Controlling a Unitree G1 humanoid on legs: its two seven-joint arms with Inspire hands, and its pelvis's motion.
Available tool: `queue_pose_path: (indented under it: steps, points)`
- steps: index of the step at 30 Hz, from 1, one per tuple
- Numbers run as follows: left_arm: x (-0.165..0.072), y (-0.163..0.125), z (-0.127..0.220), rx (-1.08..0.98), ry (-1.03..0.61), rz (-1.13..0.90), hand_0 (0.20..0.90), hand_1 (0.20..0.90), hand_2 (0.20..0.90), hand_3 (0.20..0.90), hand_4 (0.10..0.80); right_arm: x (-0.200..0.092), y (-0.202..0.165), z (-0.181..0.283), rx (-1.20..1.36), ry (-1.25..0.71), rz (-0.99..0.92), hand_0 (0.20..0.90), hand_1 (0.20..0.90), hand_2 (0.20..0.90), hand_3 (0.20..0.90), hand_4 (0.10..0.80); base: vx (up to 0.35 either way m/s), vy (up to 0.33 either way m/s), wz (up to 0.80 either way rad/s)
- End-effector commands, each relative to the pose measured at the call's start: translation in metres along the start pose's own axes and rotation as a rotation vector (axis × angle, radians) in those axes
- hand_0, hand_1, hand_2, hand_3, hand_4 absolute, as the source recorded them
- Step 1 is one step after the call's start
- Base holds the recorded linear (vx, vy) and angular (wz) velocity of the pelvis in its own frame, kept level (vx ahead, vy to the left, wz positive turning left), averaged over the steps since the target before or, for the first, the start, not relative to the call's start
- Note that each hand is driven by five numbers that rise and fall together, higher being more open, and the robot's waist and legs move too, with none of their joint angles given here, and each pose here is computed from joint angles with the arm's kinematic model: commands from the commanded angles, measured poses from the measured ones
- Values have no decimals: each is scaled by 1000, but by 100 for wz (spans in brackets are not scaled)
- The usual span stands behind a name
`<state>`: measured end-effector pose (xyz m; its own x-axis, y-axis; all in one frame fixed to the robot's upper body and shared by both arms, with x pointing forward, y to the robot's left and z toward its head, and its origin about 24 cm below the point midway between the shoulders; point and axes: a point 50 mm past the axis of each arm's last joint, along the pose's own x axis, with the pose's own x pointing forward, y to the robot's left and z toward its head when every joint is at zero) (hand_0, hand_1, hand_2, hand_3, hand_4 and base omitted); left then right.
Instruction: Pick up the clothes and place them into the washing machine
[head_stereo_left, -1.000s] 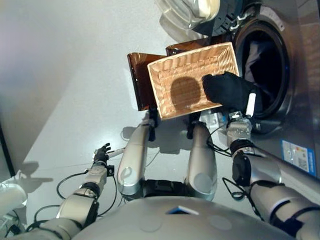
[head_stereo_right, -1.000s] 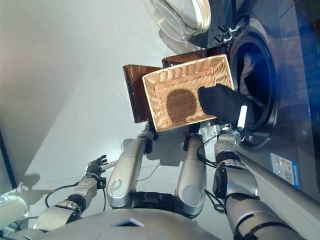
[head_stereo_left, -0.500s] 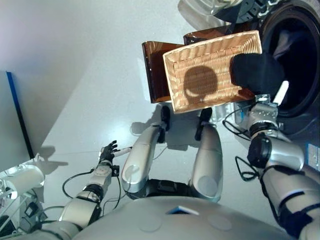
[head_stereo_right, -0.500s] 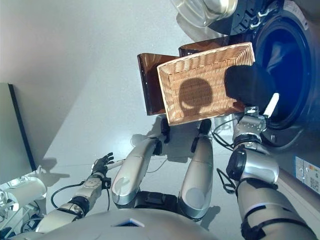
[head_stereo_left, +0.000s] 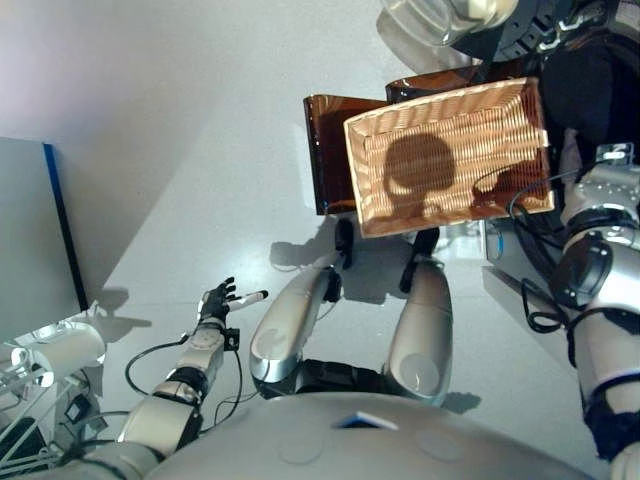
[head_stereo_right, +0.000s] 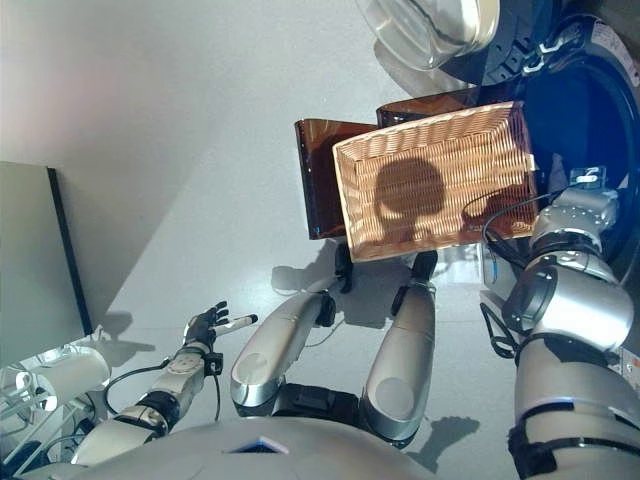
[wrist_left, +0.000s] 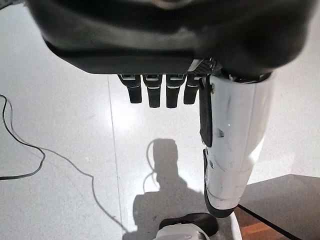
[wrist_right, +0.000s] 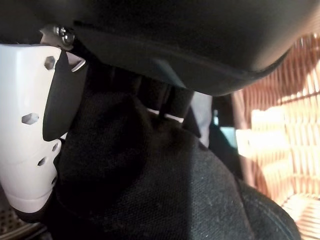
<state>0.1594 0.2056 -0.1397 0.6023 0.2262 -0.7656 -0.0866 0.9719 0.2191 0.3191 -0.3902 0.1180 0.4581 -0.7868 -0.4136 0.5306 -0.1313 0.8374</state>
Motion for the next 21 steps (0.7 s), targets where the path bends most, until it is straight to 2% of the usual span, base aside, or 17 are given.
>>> queue_pose_path:
  steps: [1, 8, 15, 21]
  points:
    - [-9, 27, -35, 63, 97, 78, 900, 900, 900, 900, 800, -3, 40, 77, 148, -273, 76, 200, 200, 200, 200, 300, 2, 8, 5]
    - [-12, 16, -38, 59, 95, 47, 900, 900, 900, 900, 800, -2, 28, 68, 237, -256, 3, 200, 200, 200, 200, 300, 4, 29, 0]
    - [-17, 0, -51, 89, 139, -18, 900, 900, 900, 900, 800, -2, 10, 59, 454, -261, -27, 200, 200, 200, 200, 300, 51, 76, -2]
    - [-17, -5, -49, 98, 127, -43, 900, 900, 900, 900, 800, -4, 12, 64, 510, -291, -26, 200, 200, 200, 200, 300, 35, 44, -10]
